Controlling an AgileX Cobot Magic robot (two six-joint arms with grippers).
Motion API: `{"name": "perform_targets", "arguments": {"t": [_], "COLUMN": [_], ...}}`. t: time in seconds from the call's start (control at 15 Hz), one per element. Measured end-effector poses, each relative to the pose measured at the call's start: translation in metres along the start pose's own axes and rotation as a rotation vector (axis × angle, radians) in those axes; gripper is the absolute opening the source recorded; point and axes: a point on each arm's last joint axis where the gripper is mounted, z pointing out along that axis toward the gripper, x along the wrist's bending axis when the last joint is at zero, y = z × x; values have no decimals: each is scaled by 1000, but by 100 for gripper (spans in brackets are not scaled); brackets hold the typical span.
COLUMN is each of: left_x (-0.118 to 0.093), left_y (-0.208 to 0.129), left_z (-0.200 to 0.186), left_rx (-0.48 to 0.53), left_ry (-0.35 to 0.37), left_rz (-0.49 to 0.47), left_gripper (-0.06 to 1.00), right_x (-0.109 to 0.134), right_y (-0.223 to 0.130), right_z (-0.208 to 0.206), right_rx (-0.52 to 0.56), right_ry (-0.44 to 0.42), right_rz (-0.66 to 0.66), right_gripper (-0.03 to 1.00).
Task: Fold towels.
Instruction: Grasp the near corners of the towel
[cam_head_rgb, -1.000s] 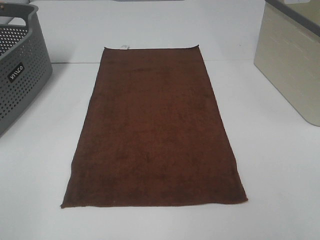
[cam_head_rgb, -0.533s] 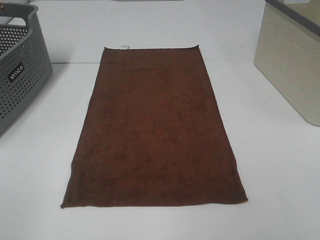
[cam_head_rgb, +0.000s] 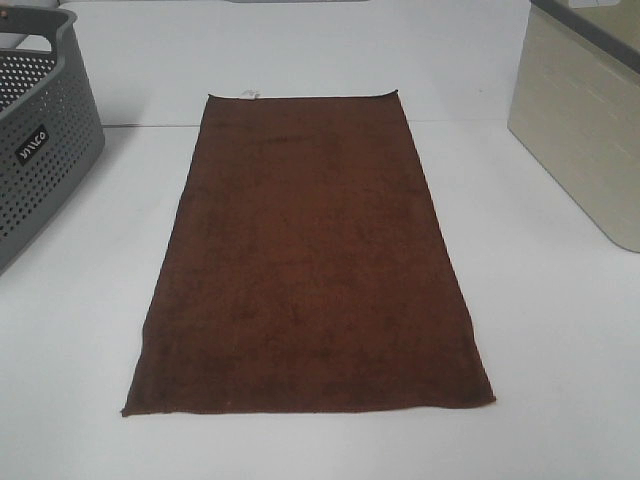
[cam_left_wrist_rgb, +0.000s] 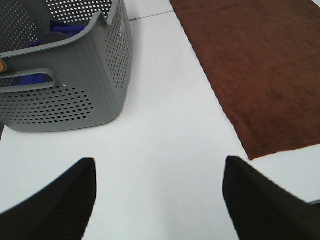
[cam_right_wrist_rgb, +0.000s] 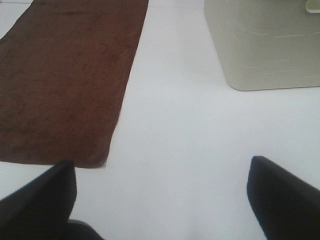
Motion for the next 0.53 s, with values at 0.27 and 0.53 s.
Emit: {"name": "perform_targets", "arguments": {"t": [0.27, 0.53], "left_x": [0, 0], "left_y": [0, 0], "left_z": [0, 0], "left_rx": [0, 0], "left_ry": [0, 0], "left_rz": [0, 0], "left_gripper": [68, 68], "right_x": [0, 0], "right_y": [0, 0], "right_z": [0, 0], "right_rx": [0, 0], "right_ry": [0, 0], "right_rz": [0, 0], "right_gripper": [87, 87]}}
